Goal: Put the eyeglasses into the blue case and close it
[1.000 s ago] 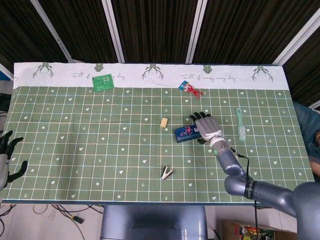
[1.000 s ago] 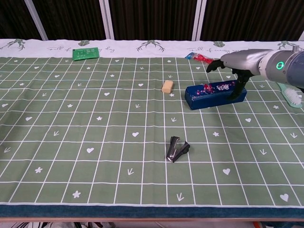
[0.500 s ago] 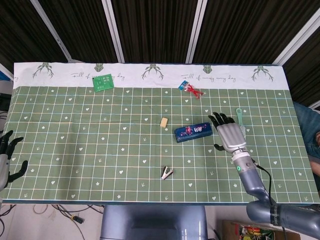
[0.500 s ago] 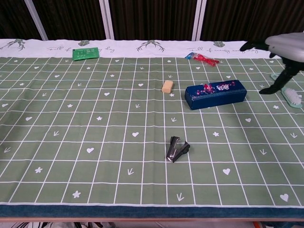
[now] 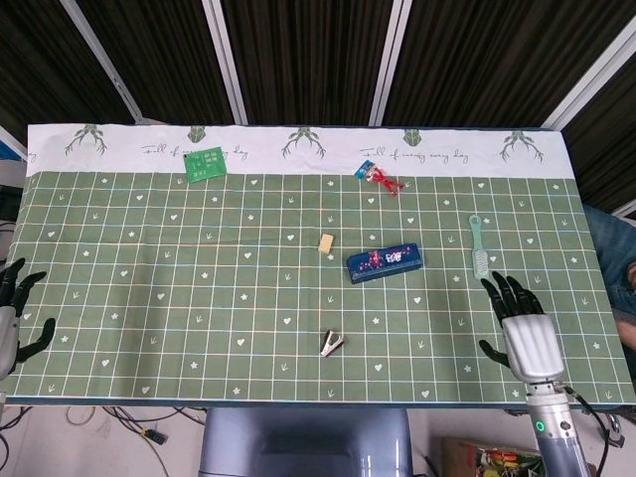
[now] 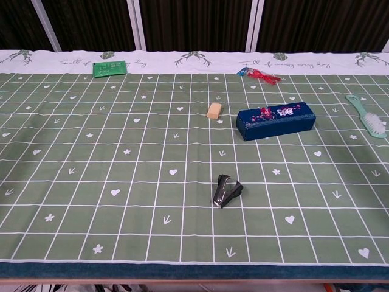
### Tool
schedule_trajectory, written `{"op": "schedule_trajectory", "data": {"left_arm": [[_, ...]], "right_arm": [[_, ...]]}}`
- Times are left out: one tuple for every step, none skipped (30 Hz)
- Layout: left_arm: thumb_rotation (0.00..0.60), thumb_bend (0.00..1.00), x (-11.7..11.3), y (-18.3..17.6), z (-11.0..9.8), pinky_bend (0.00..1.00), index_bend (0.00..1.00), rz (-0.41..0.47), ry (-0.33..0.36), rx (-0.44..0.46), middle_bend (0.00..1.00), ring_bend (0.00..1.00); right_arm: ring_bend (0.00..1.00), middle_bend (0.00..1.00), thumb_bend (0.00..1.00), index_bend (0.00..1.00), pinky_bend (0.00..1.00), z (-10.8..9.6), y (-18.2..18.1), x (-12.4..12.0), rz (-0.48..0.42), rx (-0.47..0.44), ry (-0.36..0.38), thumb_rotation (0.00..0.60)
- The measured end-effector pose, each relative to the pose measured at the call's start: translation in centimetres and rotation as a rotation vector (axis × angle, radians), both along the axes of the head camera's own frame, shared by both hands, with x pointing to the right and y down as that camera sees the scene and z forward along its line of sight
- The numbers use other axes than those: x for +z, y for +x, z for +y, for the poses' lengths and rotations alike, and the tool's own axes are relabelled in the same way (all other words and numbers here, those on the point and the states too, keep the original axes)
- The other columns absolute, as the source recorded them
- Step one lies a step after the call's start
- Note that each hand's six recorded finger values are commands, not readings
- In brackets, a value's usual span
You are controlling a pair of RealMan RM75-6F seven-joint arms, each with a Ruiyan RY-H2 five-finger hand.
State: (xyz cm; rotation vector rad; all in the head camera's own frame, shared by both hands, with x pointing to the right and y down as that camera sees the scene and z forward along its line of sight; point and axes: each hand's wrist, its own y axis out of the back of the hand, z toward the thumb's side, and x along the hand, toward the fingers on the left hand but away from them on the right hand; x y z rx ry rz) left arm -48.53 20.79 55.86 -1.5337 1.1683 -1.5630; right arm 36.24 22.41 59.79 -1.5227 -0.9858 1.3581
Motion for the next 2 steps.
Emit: {"op": "schedule_trajectory", "data": {"left_arm": [[0.6, 0.38, -0.03, -0.04, -0.02, 0.0, 0.17, 0.0, 0.001, -0.001, 0.0, 0.0], [0.6, 0.38, -0.05, -0.1, -0.02, 0.0, 0.17, -0.001, 0.0, -0.002, 0.0, 0.0]], "right_arm": [[0.11, 0.09, 0.2, 0.11, 0.22, 0.5, 0.19, -0.09, 0.001, 0.004, 0.002, 0.6], [0.11, 0.09, 0.2, 0.11, 0.22, 1.08, 0.4, -0.18, 0.003, 0.009, 0.002, 0.6]]}}
